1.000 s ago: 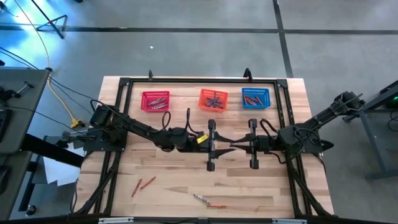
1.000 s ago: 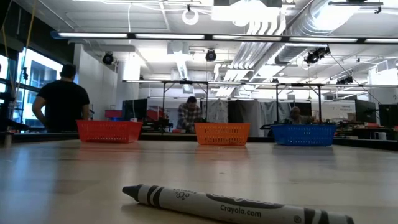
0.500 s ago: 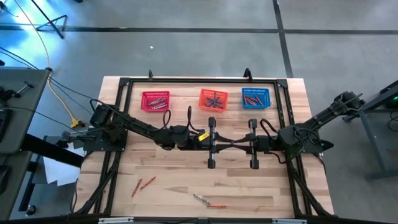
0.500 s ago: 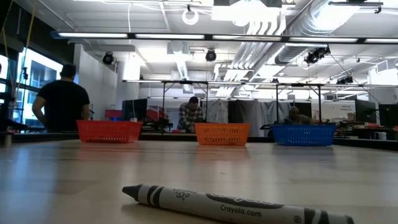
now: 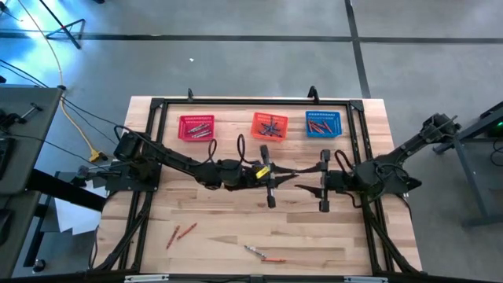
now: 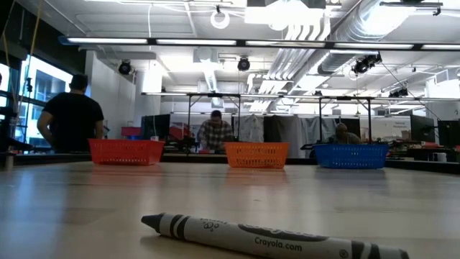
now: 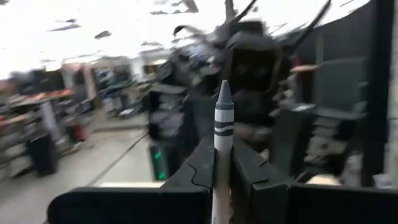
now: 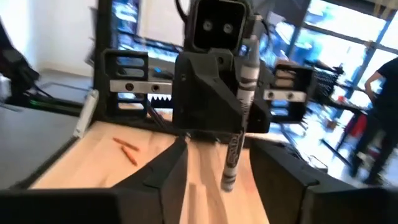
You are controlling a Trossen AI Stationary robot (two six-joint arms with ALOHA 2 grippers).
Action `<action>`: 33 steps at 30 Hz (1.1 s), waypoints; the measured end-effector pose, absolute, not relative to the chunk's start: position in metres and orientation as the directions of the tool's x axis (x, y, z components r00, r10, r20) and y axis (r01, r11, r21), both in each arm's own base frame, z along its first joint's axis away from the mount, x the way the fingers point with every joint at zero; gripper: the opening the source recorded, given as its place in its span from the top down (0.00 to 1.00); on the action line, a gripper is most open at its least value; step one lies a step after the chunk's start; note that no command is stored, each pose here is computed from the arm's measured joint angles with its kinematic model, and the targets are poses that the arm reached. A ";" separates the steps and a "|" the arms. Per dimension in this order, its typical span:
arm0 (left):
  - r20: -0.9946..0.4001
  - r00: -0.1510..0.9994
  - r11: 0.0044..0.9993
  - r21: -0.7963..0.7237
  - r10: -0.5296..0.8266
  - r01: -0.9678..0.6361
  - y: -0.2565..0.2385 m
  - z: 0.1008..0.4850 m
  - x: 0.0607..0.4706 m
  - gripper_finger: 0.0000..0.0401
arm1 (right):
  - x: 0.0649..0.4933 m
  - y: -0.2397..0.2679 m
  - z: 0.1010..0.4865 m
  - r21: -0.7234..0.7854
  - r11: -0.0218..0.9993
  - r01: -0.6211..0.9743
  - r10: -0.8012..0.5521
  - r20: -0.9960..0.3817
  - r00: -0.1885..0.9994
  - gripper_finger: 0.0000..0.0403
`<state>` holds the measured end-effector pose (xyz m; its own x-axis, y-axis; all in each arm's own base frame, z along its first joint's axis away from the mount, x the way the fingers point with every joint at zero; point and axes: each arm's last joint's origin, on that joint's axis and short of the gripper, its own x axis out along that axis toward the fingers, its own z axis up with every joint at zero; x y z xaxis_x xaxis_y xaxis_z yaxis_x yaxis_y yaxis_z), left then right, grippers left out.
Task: Sort crayons
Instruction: Put the gray crayon into the red bin
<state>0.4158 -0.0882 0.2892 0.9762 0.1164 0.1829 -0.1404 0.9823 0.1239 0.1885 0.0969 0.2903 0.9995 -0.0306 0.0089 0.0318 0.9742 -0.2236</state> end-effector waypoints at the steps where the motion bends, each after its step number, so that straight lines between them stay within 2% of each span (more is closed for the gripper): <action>1: 0.162 0.976 0.978 0.127 0.143 -0.164 -0.087 0.289 0.415 0.99 | 0.184 0.097 0.291 -0.218 0.975 0.047 -0.049 0.000 0.999 0.57; 5: 0.032 0.946 0.931 0.172 0.322 -0.322 -0.082 0.295 0.404 0.99 | 0.164 0.099 0.294 -0.119 0.991 0.056 -0.061 -0.036 0.997 0.55; 8: -0.092 0.856 0.842 0.259 0.508 -0.472 -0.072 0.304 0.385 0.99 | 0.149 0.098 0.293 0.005 1.000 0.020 -0.019 -0.083 0.996 0.55; 11: -0.244 0.730 0.763 0.330 0.638 -0.556 -0.054 0.307 0.359 0.99 | 0.138 0.095 0.286 0.089 0.996 0.017 -0.002 -0.171 0.985 0.55; 16: -0.508 0.442 0.645 0.347 0.739 -0.680 -0.009 0.304 0.298 0.98 | 0.130 0.089 0.268 0.129 0.988 0.088 -0.041 -0.331 0.943 0.55; 21: -0.676 0.133 0.475 0.351 0.725 -0.807 0.035 0.304 0.248 0.98 | 0.130 0.088 0.260 0.093 0.984 0.153 -0.108 -0.377 0.920 0.55; 24: -0.744 0.017 0.409 0.348 0.668 -0.844 0.060 0.302 0.235 0.98 | 0.131 0.088 0.259 0.080 0.983 0.164 -0.123 -0.375 0.919 0.55; 27: -0.794 -0.019 0.411 0.335 0.607 -0.848 0.086 0.293 0.230 0.98 | 0.132 0.088 0.258 0.064 0.982 0.180 -0.144 -0.371 0.918 0.55; 30: -0.846 0.007 0.445 0.274 0.534 -0.853 0.111 0.274 0.228 0.98 | 0.132 0.088 0.258 0.047 0.983 0.177 -0.147 -0.370 0.917 0.55; 33: -0.857 0.044 0.431 0.214 0.514 -0.876 0.132 0.254 0.223 0.98 | 0.132 0.088 0.258 0.045 0.983 0.176 -0.147 -0.370 0.917 0.55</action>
